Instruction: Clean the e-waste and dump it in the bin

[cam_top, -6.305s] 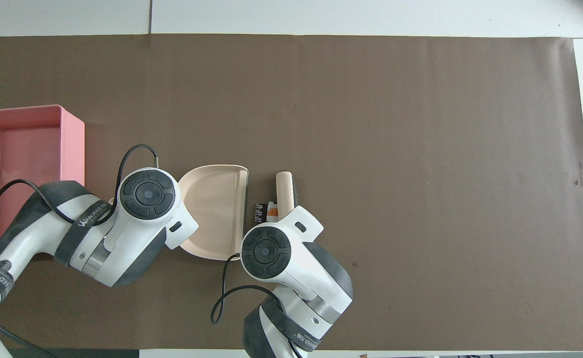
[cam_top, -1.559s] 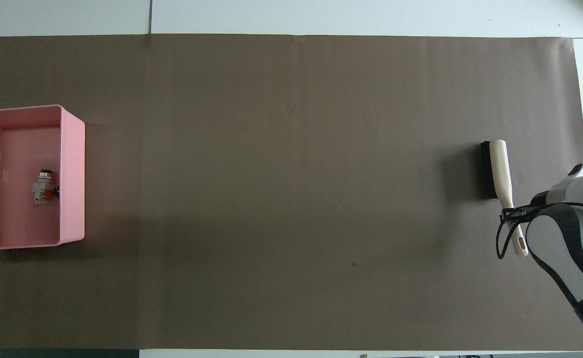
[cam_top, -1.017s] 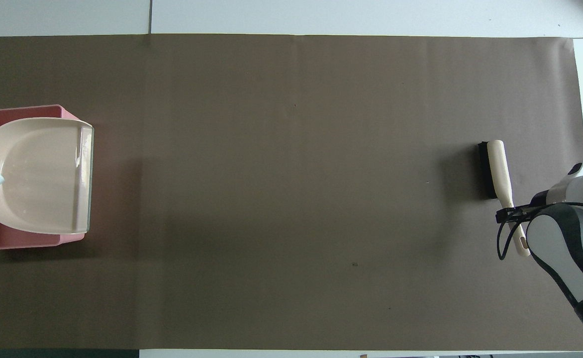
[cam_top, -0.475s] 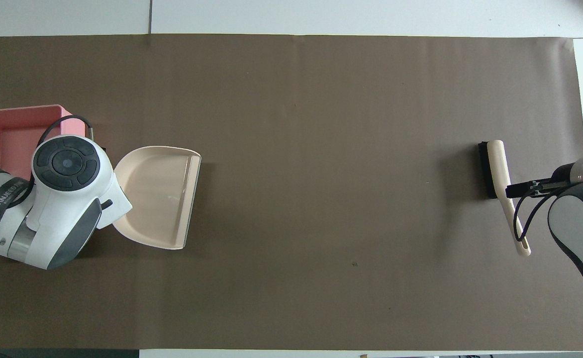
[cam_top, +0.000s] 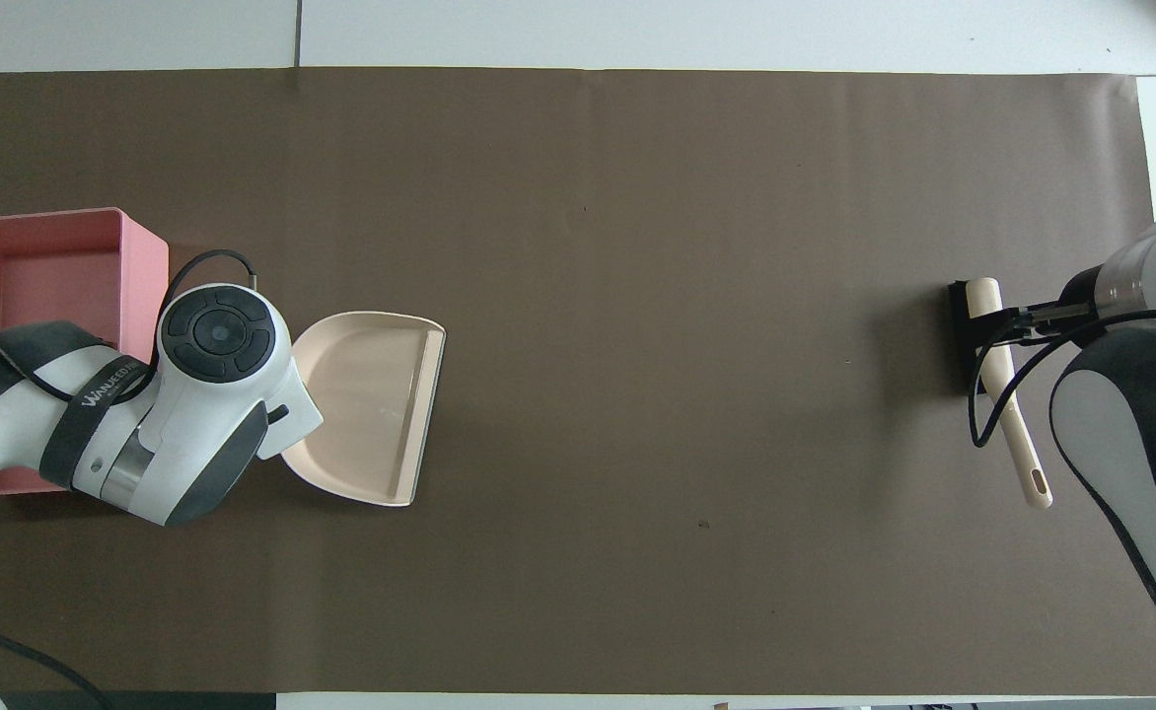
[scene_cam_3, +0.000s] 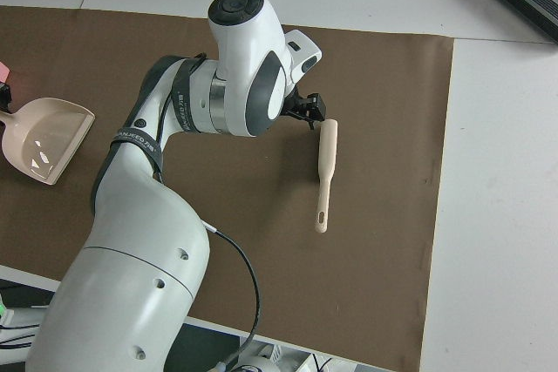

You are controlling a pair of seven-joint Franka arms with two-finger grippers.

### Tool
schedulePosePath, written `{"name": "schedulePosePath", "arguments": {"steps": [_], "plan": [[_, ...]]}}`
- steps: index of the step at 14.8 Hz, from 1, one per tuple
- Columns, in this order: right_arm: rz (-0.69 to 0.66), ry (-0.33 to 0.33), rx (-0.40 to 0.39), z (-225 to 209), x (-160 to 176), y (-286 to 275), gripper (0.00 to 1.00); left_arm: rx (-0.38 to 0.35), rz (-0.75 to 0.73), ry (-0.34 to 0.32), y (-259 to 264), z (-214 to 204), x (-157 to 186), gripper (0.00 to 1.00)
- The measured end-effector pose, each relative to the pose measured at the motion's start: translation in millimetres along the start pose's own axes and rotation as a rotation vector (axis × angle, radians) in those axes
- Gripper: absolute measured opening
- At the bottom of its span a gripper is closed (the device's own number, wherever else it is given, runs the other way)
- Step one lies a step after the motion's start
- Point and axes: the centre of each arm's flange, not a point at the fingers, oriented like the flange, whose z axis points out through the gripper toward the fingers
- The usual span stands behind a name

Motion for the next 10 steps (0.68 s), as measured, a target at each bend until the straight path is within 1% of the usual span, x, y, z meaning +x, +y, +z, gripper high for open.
{"name": "schedulePosePath", "arguments": {"steps": [2, 5, 7, 8, 10], "plan": [[0.012, 0.008, -0.005, -33, 4, -9, 1.0, 0.003, 0.01, 0.009, 2, 2, 15, 0.33], [0.039, 0.028, -0.007, -104, 1, 2, 1.0, 0.003, -0.017, 0.018, 6, 11, 18, 0.33], [0.092, 0.027, -0.007, -145, -7, 10, 1.0, 0.004, -0.025, 0.019, 7, 13, 18, 0.33], [0.113, 0.022, -0.007, -157, -11, 13, 1.0, 0.004, -0.027, 0.02, 7, 13, 18, 0.33], [0.14, 0.006, -0.005, -159, -10, 17, 1.0, 0.003, -0.044, 0.021, 8, 13, 19, 0.33]]}}
